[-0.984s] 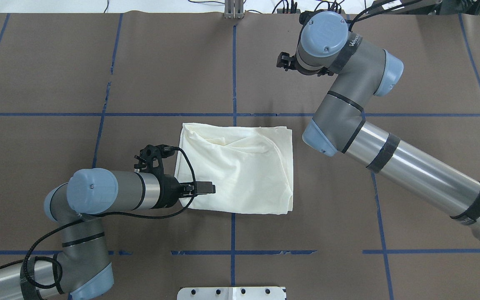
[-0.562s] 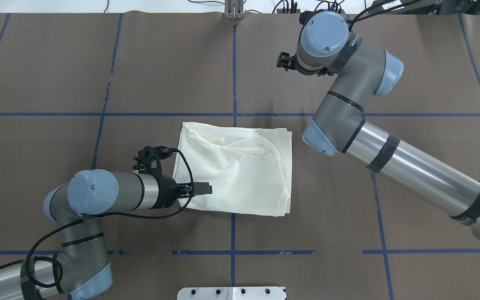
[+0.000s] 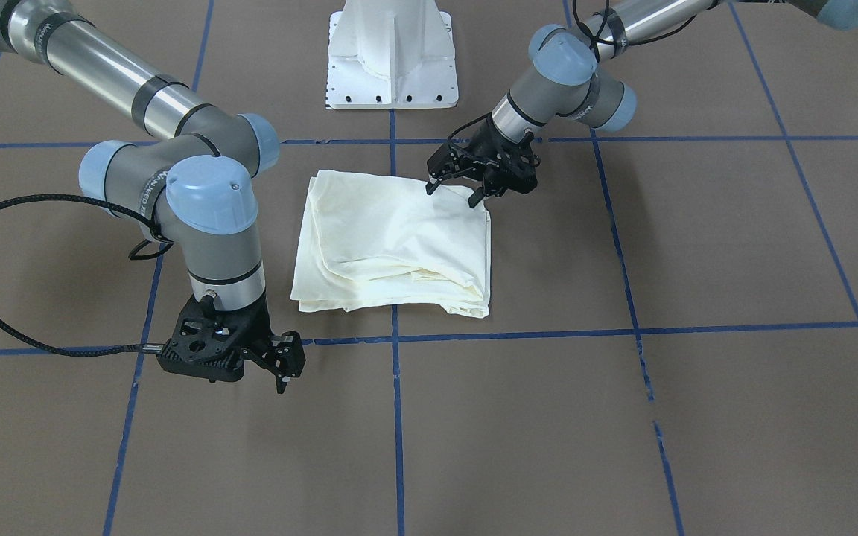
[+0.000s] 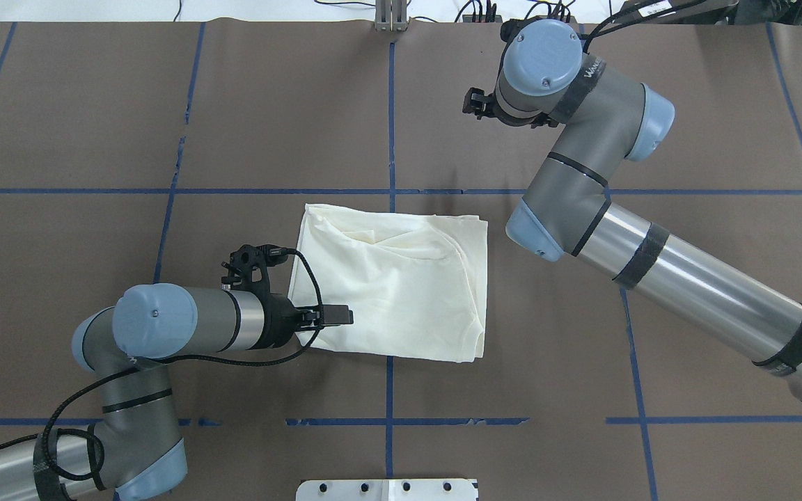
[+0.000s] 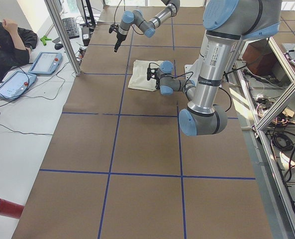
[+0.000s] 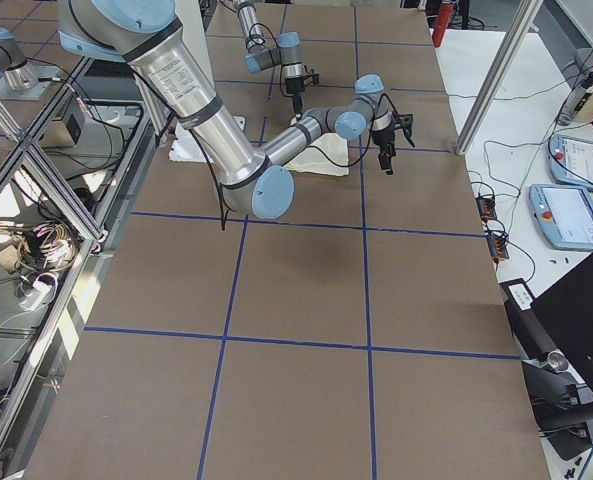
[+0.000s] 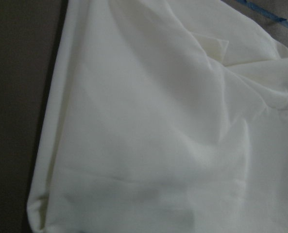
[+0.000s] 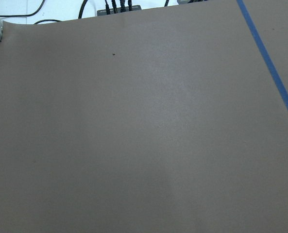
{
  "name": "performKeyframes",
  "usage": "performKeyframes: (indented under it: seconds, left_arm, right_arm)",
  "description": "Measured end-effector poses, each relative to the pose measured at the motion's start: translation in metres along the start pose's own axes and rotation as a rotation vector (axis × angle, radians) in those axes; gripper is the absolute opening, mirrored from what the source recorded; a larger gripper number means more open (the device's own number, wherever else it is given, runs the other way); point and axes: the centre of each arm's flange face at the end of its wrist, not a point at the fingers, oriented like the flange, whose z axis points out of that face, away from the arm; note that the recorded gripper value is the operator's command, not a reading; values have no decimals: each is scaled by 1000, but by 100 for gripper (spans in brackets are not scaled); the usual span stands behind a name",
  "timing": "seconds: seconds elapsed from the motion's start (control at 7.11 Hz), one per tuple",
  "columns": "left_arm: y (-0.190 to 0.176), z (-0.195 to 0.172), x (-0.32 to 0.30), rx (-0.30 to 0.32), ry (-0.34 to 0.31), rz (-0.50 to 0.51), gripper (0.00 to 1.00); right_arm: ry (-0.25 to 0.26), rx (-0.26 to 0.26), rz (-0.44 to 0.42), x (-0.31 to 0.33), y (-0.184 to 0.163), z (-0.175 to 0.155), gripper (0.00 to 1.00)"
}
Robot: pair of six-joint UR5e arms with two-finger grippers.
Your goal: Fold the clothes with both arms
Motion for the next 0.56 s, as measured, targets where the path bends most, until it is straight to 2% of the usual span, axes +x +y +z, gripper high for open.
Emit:
performKeyframes:
  seconds: [0.28, 0.42, 0.56]
  left_arm:
    - [-6, -19, 18, -7, 22, 21, 99]
    - [-13, -38, 32, -14, 6, 53, 99]
    - [-24, -64, 48, -11, -40, 100, 99]
  right_arm:
    - [-12, -26, -4, 0, -2, -2, 100]
    - [-32, -70, -6, 7, -12, -8, 100]
    - [-58, -120, -27, 28, -30, -17, 100]
